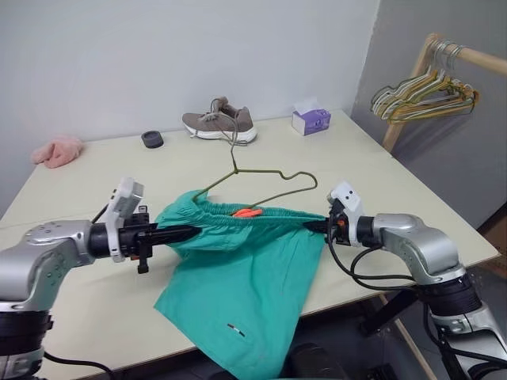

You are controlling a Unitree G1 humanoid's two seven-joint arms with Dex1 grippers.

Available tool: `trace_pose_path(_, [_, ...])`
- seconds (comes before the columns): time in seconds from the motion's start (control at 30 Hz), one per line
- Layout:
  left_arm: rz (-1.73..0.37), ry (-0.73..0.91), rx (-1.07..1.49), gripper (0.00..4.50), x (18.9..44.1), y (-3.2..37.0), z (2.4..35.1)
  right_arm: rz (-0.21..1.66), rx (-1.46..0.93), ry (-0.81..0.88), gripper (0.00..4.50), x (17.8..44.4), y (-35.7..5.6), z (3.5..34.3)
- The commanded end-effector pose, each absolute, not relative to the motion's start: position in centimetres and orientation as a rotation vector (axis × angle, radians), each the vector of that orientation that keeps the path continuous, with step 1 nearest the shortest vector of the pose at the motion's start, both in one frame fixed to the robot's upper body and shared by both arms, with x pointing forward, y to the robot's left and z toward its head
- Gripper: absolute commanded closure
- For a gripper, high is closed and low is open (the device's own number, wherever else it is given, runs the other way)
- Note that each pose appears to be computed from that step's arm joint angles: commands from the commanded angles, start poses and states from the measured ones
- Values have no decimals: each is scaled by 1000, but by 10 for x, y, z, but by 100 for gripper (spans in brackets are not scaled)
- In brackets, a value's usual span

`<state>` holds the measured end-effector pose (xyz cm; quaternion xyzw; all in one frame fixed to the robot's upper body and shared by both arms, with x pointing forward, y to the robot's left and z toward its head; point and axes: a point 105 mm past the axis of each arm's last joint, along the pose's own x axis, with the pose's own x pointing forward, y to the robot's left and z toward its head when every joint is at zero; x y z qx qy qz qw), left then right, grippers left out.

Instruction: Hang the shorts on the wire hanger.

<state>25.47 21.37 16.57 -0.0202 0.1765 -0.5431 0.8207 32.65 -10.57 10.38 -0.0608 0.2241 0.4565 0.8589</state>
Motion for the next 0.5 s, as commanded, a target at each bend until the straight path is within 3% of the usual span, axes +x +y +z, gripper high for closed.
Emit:
trace_pose_path(0.03, [-1120,320,-9,450,250,232,190,779,-119,514,449,343,-152,105])
trace_pose_path(0.5, [-1103,396,125,450,248,244,173,763,-107,536,449,341,-156,105])
